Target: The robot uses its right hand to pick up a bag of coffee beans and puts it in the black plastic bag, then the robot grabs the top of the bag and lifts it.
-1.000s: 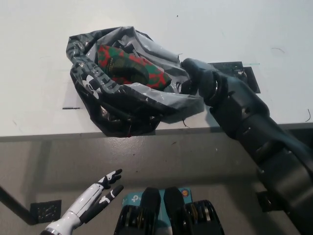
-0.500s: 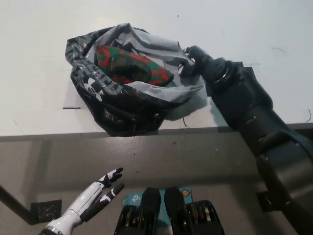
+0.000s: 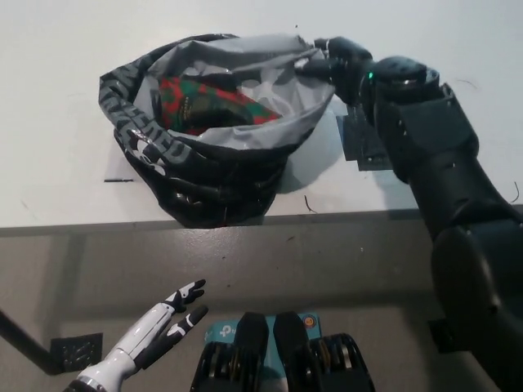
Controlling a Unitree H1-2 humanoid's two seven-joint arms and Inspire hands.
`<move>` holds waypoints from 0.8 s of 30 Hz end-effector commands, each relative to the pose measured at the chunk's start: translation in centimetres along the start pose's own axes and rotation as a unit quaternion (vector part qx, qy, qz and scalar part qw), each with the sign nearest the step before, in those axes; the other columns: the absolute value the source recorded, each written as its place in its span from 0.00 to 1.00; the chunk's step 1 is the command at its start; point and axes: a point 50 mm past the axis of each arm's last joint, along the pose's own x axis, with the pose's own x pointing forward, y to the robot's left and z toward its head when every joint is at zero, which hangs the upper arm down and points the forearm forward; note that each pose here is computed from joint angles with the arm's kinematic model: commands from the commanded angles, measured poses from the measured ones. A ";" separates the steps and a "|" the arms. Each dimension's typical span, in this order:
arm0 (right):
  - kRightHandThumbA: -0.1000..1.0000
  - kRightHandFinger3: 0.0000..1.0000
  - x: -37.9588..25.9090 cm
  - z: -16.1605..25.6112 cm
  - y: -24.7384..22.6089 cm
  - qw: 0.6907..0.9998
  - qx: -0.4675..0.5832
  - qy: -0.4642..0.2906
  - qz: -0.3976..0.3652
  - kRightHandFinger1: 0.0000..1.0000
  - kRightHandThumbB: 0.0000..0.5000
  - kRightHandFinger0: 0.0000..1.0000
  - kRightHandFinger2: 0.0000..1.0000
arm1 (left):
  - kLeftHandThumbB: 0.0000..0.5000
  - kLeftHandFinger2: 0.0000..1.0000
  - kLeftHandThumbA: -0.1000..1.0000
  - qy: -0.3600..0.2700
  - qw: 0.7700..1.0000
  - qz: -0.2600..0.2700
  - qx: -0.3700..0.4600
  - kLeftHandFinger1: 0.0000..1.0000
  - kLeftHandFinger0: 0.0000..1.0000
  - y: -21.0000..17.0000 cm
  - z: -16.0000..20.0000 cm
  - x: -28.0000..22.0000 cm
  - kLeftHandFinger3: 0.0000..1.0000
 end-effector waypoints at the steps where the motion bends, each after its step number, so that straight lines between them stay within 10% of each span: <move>1: 0.10 0.42 -3.5 13.8 6.8 0.979 0.075 -0.132 0.139 0.18 0.26 0.00 0.58 | 0.34 1.00 1.00 -0.022 1.000 -0.005 0.016 1.00 1.00 1.3 0.9 0.4 1.00; 24: 0.18 0.83 -6.8 19.7 15.6 0.944 0.200 -0.178 0.192 0.18 0.06 0.00 0.64 | 0.35 1.00 1.00 -0.030 0.999 -0.018 0.030 1.00 1.00 1.4 1.2 0.8 1.00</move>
